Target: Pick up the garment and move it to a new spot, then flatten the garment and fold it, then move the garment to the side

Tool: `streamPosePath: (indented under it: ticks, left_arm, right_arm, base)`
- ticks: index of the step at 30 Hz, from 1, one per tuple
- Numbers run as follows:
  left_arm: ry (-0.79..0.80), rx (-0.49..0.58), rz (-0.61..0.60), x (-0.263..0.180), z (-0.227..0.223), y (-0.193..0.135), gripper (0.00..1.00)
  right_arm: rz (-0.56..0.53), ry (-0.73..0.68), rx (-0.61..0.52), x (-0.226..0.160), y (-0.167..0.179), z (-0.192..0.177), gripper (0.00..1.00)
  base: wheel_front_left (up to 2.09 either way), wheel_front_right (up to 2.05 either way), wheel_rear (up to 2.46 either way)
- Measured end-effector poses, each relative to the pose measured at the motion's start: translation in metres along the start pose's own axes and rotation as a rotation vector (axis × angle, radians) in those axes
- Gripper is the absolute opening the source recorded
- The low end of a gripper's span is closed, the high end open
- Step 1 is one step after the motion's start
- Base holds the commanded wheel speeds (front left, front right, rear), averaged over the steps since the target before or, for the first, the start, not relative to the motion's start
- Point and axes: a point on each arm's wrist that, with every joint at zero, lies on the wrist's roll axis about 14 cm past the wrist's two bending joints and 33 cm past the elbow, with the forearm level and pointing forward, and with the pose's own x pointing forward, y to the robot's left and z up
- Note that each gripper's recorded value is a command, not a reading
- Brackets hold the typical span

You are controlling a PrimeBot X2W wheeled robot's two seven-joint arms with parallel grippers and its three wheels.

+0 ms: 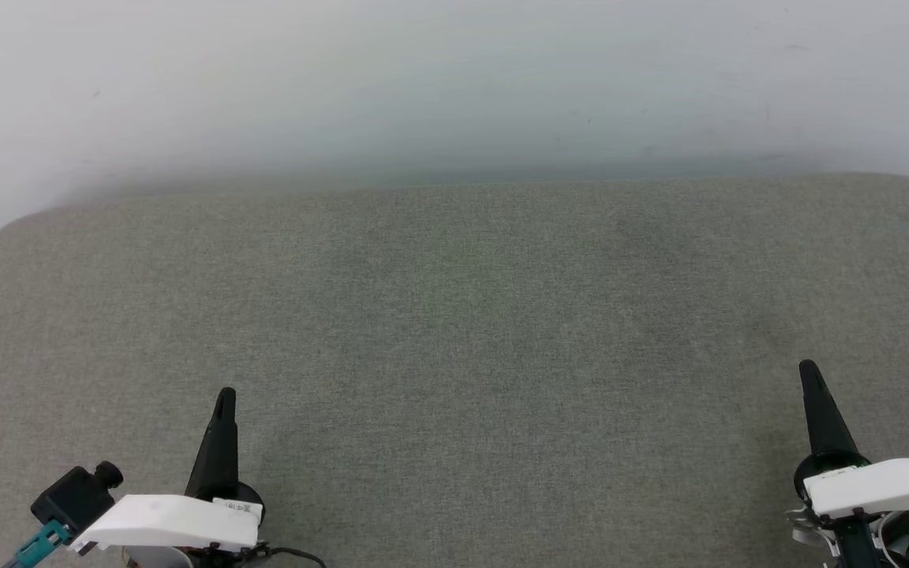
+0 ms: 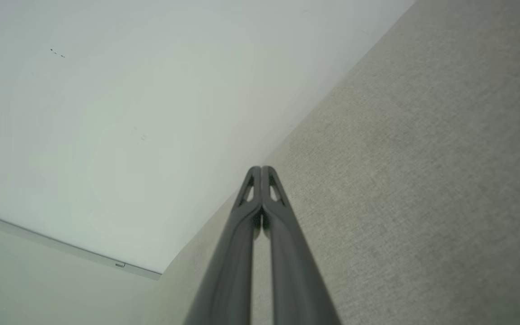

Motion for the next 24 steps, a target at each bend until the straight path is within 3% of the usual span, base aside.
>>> streamPosePath:
  ticks: [24]
  left_arm:
    - [0.005, -0.254, 0.020, 0.0052, 0.0051, 0.0035, 0.00]
  right_arm:
    - [0.001, 0.014, 0.253, 0.0023, 0.0030, -0.0016, 0.00]
  base:
    - [0.00, 0.00, 0.00]
